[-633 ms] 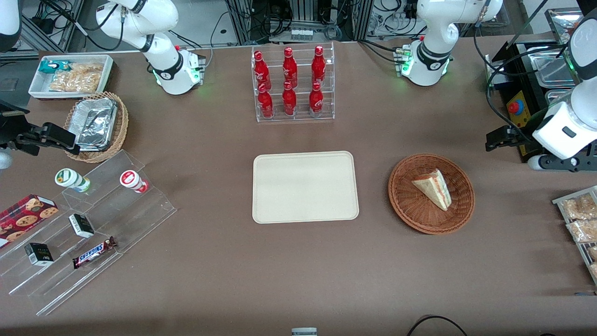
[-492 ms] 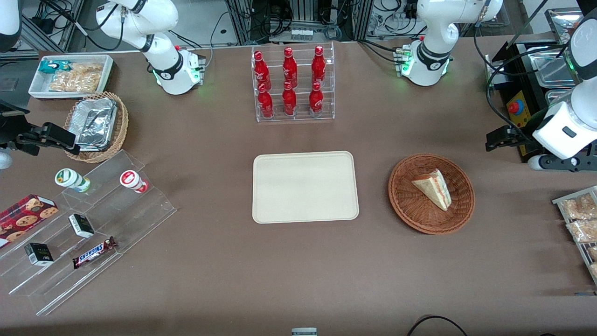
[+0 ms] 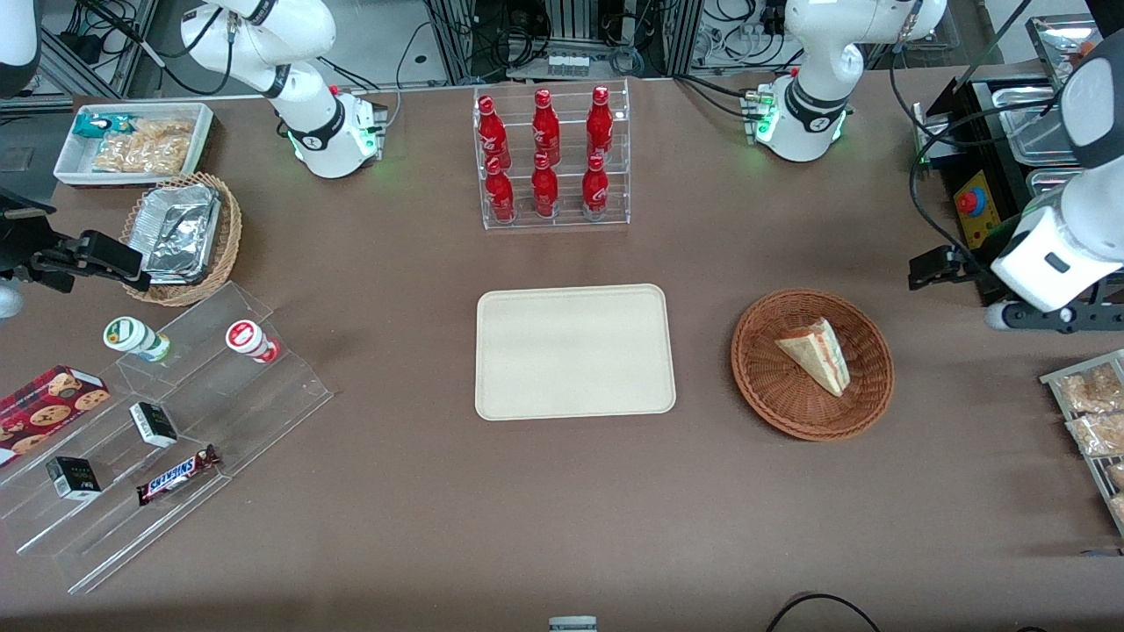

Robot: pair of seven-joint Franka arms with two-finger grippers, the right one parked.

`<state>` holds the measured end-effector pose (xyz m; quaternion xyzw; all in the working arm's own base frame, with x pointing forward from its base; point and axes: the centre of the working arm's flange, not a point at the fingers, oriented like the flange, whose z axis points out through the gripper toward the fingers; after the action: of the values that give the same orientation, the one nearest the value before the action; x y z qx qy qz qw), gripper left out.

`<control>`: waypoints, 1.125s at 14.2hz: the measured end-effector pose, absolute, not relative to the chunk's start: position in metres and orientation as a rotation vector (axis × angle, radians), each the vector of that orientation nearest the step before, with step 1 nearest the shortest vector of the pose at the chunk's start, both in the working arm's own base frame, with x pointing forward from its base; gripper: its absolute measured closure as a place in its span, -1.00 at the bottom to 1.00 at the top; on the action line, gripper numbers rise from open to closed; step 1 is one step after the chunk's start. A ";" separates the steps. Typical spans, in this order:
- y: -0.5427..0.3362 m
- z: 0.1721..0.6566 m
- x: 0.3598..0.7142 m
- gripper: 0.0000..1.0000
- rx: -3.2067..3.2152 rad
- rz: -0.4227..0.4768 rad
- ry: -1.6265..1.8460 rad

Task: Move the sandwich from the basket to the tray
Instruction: 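Move the left gripper over the wicker basket and lower toward the sandwich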

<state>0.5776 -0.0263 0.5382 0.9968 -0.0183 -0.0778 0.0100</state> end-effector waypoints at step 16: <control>-0.062 0.344 0.545 -1.00 3.041 -0.077 1.111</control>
<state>0.5452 -0.0619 0.3436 0.9379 0.3427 -0.0236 -0.0485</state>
